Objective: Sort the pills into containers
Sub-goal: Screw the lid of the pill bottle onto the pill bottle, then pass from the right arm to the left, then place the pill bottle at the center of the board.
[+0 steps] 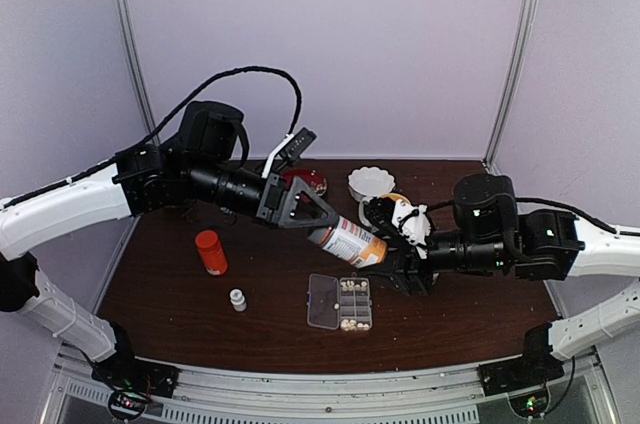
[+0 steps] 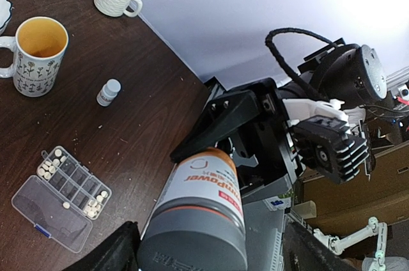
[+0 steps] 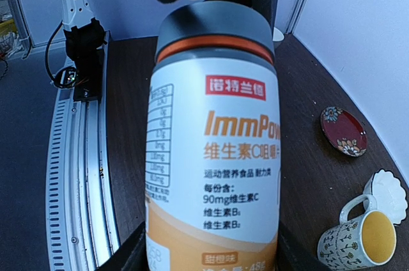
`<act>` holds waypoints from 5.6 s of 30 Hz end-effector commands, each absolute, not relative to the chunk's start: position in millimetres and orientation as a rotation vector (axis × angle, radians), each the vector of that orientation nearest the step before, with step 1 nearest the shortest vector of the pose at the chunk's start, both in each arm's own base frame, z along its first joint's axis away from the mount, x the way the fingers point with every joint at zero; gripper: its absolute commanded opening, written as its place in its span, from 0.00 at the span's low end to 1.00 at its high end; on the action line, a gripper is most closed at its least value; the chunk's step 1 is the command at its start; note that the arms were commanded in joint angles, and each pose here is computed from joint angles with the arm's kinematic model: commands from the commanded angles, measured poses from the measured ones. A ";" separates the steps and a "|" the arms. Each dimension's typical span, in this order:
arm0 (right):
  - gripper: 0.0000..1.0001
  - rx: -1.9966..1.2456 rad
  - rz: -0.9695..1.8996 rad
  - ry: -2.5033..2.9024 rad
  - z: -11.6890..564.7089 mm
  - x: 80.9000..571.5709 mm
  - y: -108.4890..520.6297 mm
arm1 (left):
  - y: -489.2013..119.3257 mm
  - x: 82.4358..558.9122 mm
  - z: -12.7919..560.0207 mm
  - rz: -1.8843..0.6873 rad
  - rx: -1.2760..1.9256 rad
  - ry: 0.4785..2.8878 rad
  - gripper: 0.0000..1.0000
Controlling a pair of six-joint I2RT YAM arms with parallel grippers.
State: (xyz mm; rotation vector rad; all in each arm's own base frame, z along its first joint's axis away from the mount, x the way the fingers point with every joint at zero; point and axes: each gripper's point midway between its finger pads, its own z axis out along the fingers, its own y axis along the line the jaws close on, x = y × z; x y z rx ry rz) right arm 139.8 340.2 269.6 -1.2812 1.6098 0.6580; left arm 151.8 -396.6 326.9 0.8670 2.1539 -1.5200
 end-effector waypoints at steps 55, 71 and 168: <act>0.00 -1.220 0.810 1.513 306.2 126.2 344.1 | -387.6 113.5 340.4 -1.280 1.338 1.466 0.02; 0.00 -1.296 0.963 1.509 303.5 107.3 346.3 | -398.2 100.0 311.1 -0.742 1.828 0.914 0.00; 0.43 -1.296 0.614 1.957 182.8 149.3 335.8 | -313.3 290.5 236.0 -0.099 0.864 2.379 0.98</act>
